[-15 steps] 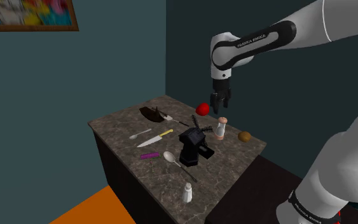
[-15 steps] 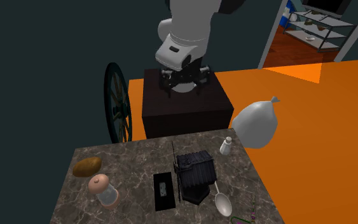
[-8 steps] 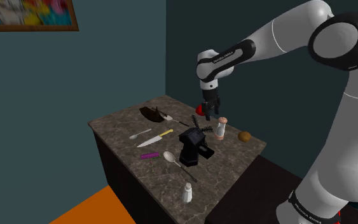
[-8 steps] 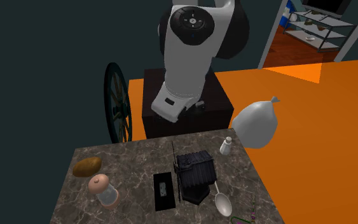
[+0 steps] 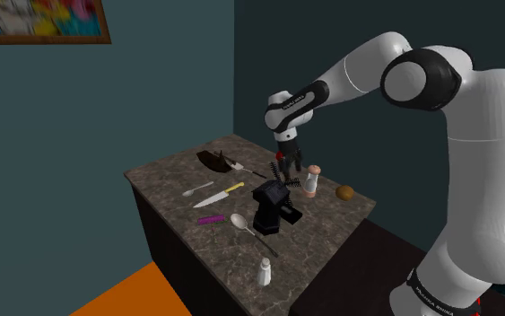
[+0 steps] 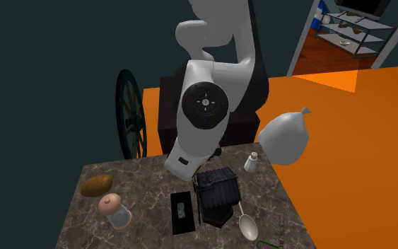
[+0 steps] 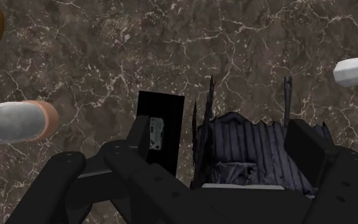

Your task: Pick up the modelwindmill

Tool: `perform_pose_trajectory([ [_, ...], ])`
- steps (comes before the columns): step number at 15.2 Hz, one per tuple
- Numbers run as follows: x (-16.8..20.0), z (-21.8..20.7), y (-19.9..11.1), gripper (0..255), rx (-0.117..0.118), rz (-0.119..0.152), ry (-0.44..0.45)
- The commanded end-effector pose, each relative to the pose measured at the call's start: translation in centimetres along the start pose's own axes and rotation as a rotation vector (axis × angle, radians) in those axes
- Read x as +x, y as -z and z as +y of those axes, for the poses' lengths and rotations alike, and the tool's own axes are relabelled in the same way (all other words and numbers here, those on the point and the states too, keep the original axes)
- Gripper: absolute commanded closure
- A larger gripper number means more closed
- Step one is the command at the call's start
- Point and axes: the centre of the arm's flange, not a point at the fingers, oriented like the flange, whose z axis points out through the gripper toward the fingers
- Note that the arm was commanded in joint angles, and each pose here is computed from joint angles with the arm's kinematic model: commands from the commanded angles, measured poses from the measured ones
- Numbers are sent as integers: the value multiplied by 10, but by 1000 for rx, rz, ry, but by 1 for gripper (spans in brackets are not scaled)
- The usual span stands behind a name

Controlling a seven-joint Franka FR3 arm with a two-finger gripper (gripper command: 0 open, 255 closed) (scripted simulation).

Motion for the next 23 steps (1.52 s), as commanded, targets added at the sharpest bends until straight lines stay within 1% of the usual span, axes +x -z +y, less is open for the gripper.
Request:
perform_pose_trajectory([
  [1, 5, 1, -11, 0, 0, -1, 1],
  [4, 11, 2, -26, 0, 0, -1, 1],
  [6, 12, 2, -29, 0, 0, -1, 1],
  [7, 13, 1, -29, 255, 0, -1, 1],
  [16, 12, 2, -29, 255, 0, -1, 1],
  [23, -1, 1, 5, 255, 0, -1, 1],
])
